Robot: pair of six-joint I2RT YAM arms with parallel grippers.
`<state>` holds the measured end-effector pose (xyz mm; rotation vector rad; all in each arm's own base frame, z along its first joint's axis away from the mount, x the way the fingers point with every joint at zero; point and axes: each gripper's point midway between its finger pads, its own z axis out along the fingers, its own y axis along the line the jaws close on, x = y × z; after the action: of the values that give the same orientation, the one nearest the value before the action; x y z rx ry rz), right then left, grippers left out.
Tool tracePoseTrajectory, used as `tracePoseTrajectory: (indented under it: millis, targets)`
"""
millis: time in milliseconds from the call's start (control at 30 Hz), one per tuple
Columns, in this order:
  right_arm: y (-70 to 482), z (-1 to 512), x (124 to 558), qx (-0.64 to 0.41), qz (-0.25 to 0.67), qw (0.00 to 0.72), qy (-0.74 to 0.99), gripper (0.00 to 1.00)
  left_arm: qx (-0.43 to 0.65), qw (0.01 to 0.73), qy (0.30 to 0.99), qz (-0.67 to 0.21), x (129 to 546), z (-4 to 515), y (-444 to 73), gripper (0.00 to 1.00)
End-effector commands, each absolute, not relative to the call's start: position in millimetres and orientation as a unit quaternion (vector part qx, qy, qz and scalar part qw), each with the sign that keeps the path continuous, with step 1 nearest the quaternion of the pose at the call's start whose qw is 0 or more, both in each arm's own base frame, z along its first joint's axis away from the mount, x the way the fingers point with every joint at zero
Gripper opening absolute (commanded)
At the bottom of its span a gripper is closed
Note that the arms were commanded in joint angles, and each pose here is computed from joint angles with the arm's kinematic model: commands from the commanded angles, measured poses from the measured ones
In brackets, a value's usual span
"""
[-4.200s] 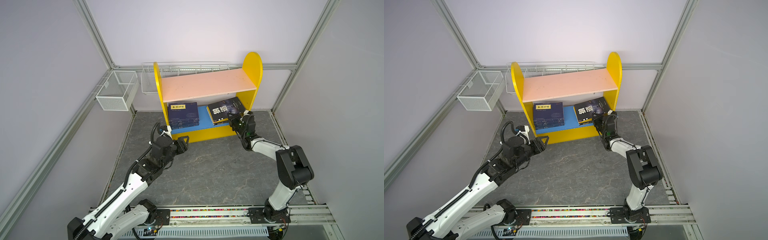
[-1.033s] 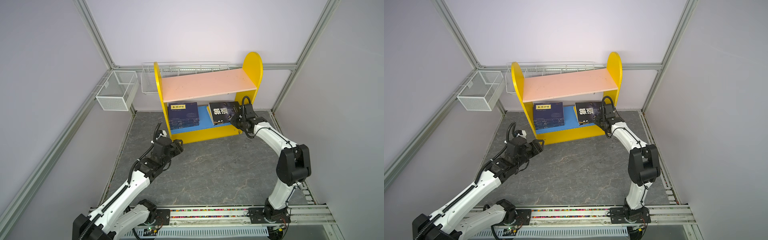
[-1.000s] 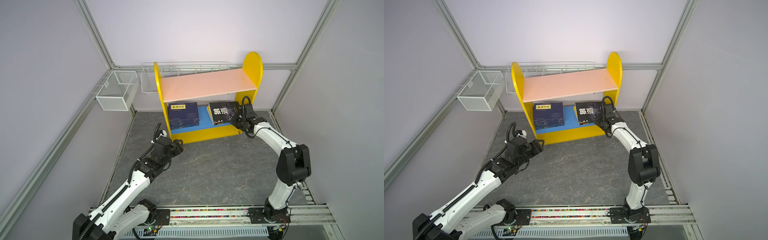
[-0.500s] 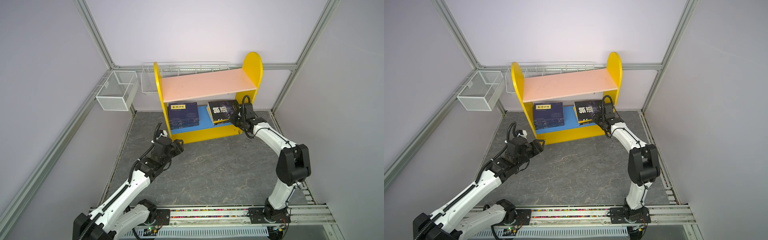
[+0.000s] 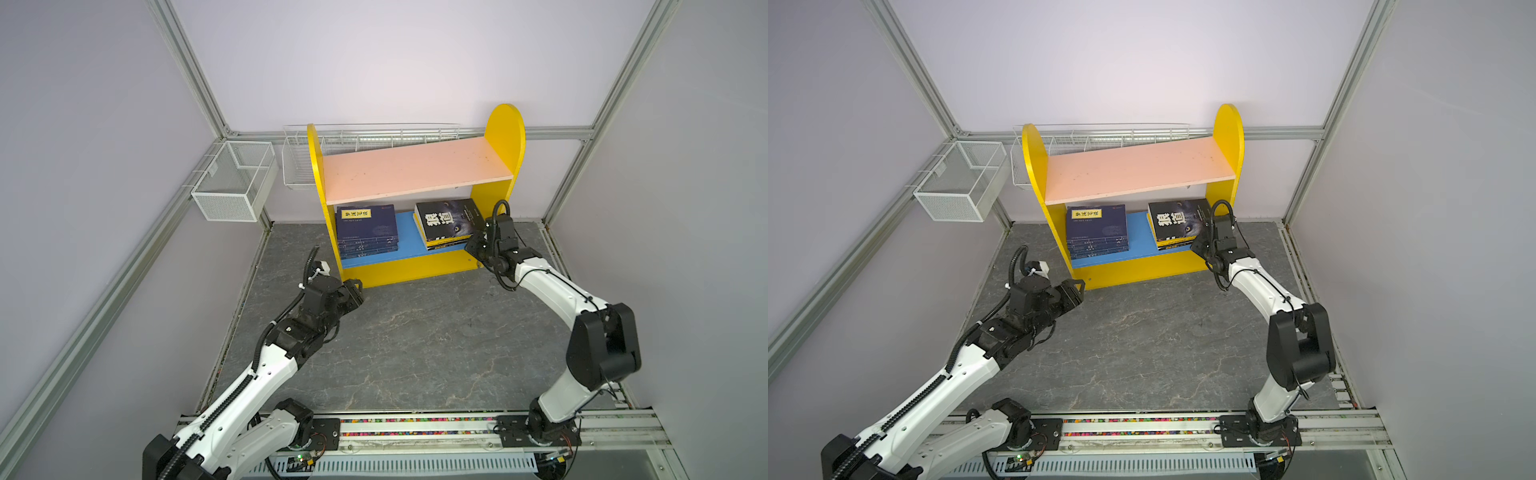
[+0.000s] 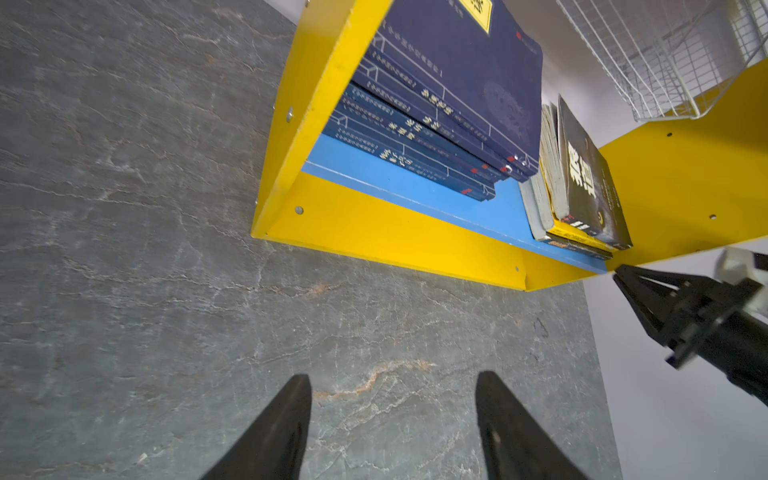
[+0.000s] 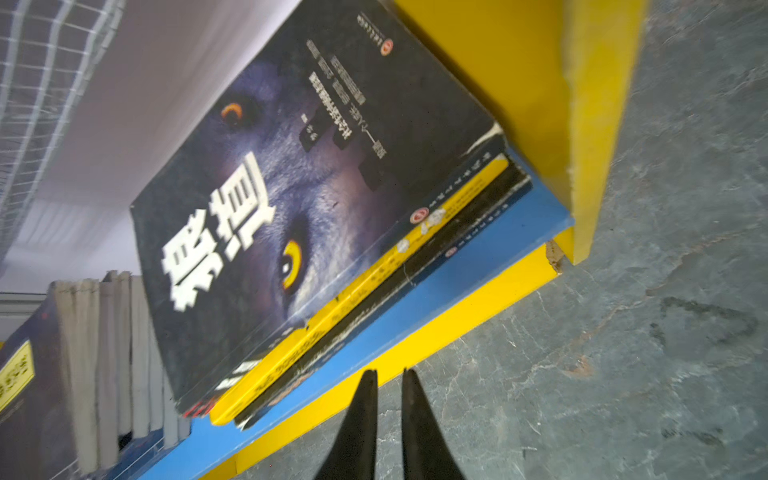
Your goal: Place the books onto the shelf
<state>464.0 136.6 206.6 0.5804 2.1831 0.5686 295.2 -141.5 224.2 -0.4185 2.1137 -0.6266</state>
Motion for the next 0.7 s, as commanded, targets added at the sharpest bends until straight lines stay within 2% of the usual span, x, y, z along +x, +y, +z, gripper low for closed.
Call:
tracePoseTrajectory:
  millis: [0, 133, 267, 367, 400, 433, 567, 667]
  targets:
    - [118, 236, 438, 0.215, 0.197, 0.436, 0.851, 0.18, -0.177, 0.454, 0.851, -0.194, 294, 228, -115, 0.64]
    - [69, 250, 397, 0.216, 0.111, 0.484, 0.841, 0.21, -0.187, 0.476, 0.850, -0.124, 298, 238, -77, 0.65]
    - [18, 249, 357, 0.205, -0.017, 0.528, 0.824, 0.35, -0.241, 0.480, 0.841, -0.058, 307, 234, -23, 0.68]
    - [-16, 225, 333, 0.206, -0.118, 0.535, 0.811, 0.42, -0.294, 0.478, 0.828, 0.003, 311, 224, 18, 0.73]
    - [-22, 214, 328, 0.193, -0.144, 0.533, 0.811, 0.48, -0.312, 0.480, 0.820, 0.030, 311, 221, 30, 0.80]
    - [-29, 203, 323, 0.190, -0.172, 0.525, 0.812, 0.52, -0.321, 0.485, 0.811, 0.058, 312, 219, 40, 1.00]
    - [-46, 172, 317, 0.198, -0.222, 0.500, 0.813, 0.55, -0.324, 0.505, 0.787, 0.142, 316, 206, 63, 1.00]
    - [-45, 159, 328, 0.183, -0.220, 0.528, 0.800, 0.56, -0.324, 0.503, 0.775, 0.203, 315, 187, 77, 1.00]
